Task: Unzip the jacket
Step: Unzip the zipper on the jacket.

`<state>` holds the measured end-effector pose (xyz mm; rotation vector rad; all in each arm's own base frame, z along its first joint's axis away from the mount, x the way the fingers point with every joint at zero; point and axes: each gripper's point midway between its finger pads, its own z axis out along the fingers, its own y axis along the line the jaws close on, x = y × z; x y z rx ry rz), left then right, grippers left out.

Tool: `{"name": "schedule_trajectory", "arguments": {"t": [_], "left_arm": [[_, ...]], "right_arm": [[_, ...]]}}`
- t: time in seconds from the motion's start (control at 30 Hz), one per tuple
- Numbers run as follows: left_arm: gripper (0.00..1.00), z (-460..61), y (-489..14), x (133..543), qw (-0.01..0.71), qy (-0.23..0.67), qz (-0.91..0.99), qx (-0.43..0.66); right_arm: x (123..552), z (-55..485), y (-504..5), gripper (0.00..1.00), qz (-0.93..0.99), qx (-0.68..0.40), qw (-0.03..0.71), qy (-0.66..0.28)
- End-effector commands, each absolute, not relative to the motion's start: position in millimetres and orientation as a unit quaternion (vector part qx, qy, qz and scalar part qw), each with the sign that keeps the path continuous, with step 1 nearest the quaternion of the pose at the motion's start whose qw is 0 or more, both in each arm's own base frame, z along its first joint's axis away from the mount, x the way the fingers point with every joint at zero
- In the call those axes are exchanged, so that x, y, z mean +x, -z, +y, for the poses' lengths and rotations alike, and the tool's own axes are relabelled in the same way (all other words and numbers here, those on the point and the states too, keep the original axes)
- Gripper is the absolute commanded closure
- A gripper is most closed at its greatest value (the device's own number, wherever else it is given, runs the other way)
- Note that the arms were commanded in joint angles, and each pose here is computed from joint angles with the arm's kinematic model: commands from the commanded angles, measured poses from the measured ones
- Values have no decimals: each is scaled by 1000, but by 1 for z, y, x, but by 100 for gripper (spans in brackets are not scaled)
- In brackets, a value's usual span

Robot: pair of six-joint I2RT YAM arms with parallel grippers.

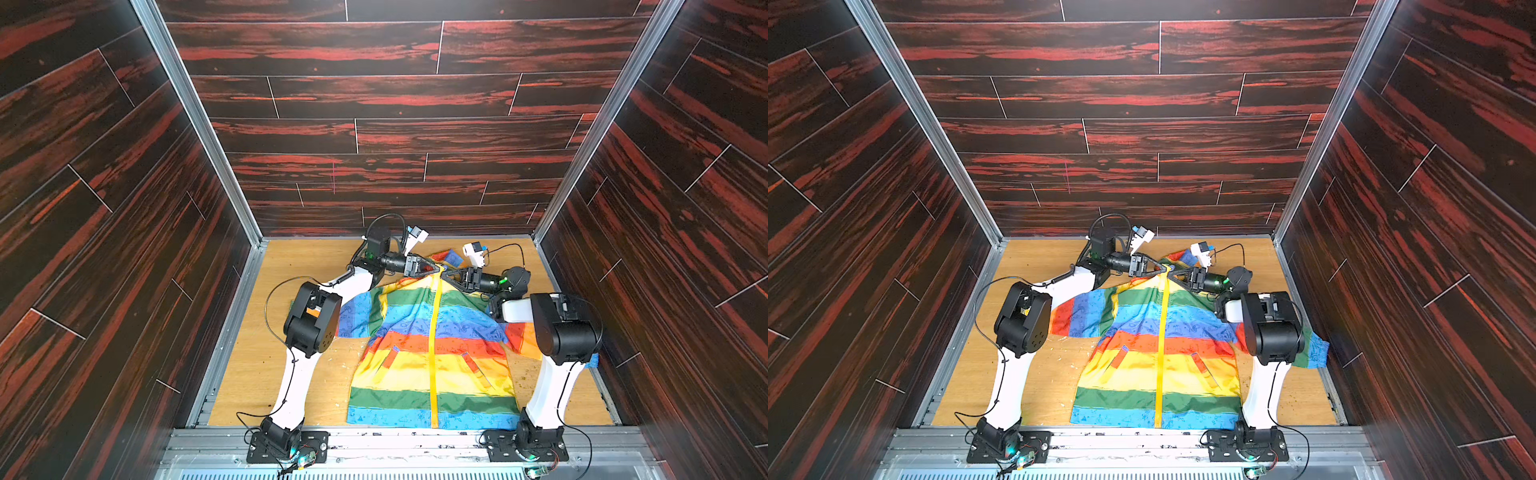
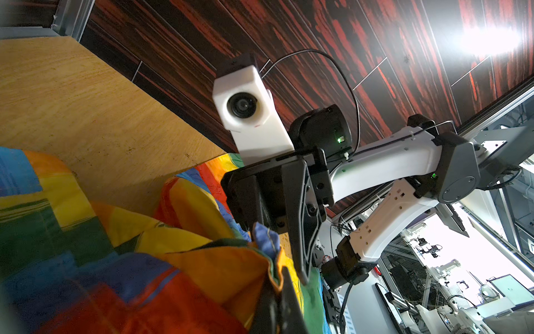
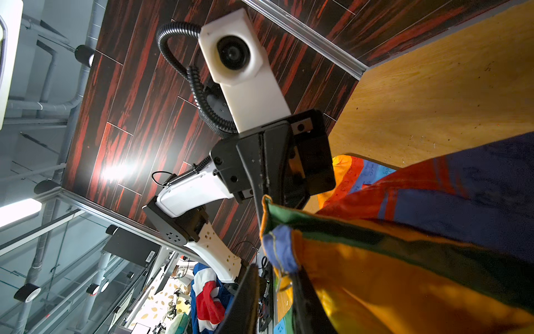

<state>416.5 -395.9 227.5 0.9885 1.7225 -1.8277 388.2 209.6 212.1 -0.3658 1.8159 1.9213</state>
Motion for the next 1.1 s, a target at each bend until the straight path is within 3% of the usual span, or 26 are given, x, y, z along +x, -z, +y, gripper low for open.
{"name": "schedule_trajectory", "arguments": {"t": [0.0,0.47,0.67,1.07], "left_arm": [[100,-398,-251,405,233,662,600,384],[100,-397,-247,411,239,653,611,378],[100,-397,-245,416,246,648,620,369],[100,-391,-240,438,286,613,658,330]], "right_arm": [[390,216,-210,81,663,-145,237,-696],[388,214,-211,100,684,-142,256,-668],[388,210,-210,100,736,-141,282,-599],[409,196,-162,100,915,-177,316,-178]]}}
